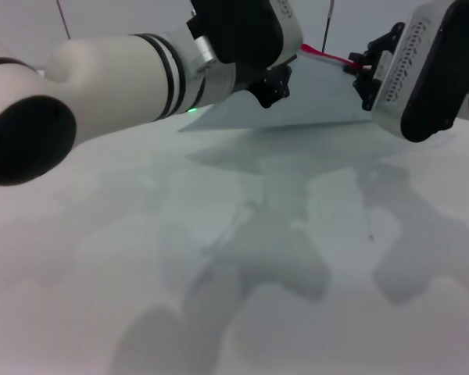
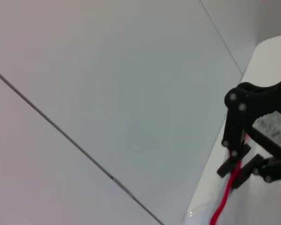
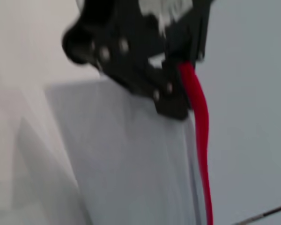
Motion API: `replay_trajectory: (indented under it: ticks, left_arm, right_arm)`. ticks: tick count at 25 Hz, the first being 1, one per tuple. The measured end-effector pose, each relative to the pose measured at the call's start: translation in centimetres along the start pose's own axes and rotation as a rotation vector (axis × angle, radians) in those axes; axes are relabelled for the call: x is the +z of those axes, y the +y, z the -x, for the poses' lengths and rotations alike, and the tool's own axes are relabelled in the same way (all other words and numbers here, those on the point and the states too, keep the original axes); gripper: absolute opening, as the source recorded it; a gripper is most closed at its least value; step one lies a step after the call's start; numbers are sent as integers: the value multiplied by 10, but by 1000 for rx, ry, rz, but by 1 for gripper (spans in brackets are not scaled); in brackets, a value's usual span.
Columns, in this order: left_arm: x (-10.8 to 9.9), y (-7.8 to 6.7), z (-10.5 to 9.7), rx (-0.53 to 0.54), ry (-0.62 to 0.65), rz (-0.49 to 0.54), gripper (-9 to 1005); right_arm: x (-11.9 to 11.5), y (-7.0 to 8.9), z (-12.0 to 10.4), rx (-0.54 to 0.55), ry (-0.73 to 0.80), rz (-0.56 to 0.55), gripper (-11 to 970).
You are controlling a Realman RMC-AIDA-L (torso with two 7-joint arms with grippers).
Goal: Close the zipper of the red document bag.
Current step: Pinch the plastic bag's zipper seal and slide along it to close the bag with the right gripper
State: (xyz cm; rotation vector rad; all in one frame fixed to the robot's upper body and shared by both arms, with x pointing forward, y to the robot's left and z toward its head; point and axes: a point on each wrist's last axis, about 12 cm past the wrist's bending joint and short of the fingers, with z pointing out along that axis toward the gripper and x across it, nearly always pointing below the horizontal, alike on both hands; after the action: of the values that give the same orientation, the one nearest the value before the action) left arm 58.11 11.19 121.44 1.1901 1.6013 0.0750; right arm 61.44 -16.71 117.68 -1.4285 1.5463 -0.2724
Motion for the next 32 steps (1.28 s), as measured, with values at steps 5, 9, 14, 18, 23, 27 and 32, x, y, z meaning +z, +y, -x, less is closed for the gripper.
replay_trajectory:
  ticks: [5, 9, 14, 18, 23, 27, 32]
  left_arm:
    - [-7, 2, -2, 9, 3, 30, 95]
    - [-12, 3, -5, 9, 7, 45, 96]
    - [-18, 2, -7, 4, 3, 53, 97]
    - [-20, -1, -6, 5, 1, 47, 98]
    - [-28, 0, -9, -10, -1, 66, 100]
    - [-36, 2, -9, -5, -4, 88, 101]
    - [-37, 1, -12, -12, 5, 88, 102]
  right_arm:
    - [2, -3, -12, 24, 32, -28, 82]
    - [2, -5, -23, 32, 63, -40, 81]
    - [2, -11, -36, 60, 92, -69, 80]
    - [1, -14, -50, 71, 130, -89, 80]
    - [-1, -20, -59, 82, 154, -117, 80]
    - [-4, -25, -65, 98, 169, -136, 81]
    - [-5, -26, -69, 107, 179, -141, 81]
